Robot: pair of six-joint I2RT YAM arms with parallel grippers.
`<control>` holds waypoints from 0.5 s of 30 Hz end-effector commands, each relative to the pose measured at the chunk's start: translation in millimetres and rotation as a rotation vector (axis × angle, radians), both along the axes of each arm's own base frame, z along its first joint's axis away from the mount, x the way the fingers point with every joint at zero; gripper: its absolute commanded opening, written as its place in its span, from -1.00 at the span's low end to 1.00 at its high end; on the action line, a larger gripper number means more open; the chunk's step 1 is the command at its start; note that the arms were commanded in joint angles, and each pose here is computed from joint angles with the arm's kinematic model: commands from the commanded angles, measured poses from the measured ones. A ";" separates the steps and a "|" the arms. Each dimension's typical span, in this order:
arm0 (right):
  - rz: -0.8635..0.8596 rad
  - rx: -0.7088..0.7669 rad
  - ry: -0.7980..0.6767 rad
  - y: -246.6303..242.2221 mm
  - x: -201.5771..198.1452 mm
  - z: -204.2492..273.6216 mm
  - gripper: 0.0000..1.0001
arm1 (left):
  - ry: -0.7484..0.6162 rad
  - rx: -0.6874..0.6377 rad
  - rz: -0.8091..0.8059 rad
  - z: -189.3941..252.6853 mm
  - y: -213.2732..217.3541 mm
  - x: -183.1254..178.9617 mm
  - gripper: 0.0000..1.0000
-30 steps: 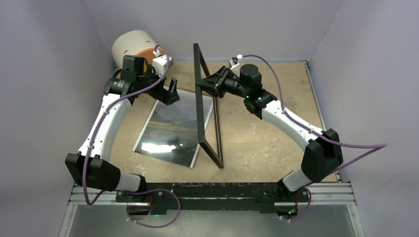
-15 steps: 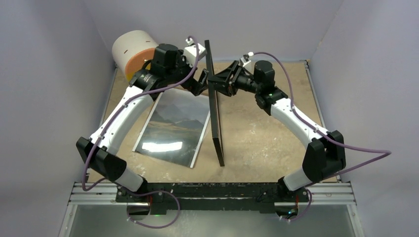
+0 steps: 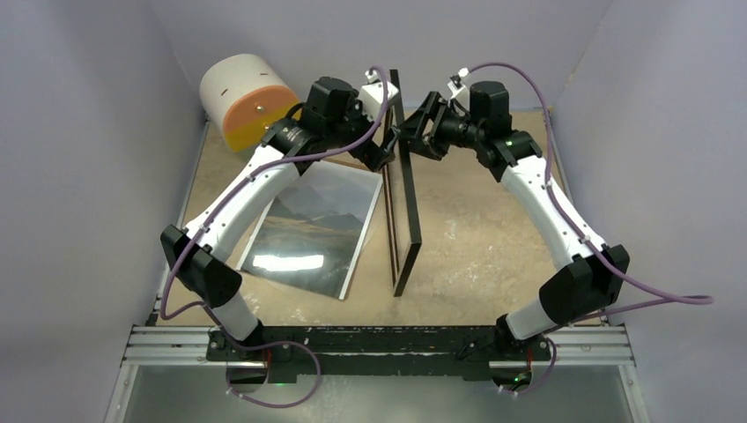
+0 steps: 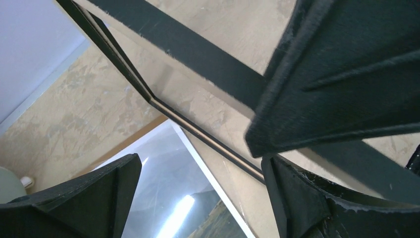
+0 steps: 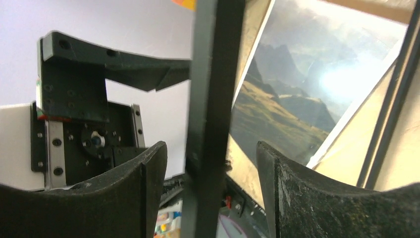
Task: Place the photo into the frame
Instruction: Turn over the photo frame at the center of the board.
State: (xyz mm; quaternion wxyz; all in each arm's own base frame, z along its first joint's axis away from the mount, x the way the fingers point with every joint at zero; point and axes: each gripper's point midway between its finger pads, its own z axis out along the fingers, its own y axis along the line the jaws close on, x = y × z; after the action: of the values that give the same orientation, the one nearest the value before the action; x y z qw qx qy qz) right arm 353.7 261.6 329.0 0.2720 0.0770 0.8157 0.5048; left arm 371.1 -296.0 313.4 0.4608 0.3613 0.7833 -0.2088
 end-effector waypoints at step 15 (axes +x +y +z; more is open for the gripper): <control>-0.200 -0.676 -0.143 -102.4 12.5 -14.8 -0.09 | -0.059 0.126 0.067 -12.7 29.5 -4.9 1.00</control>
State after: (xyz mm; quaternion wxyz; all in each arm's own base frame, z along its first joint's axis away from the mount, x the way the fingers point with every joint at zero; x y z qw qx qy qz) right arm 366.5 207.6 319.2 0.3496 0.0382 0.8818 0.3143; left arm 372.1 -288.2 303.3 0.4608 0.3639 0.7906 -0.1739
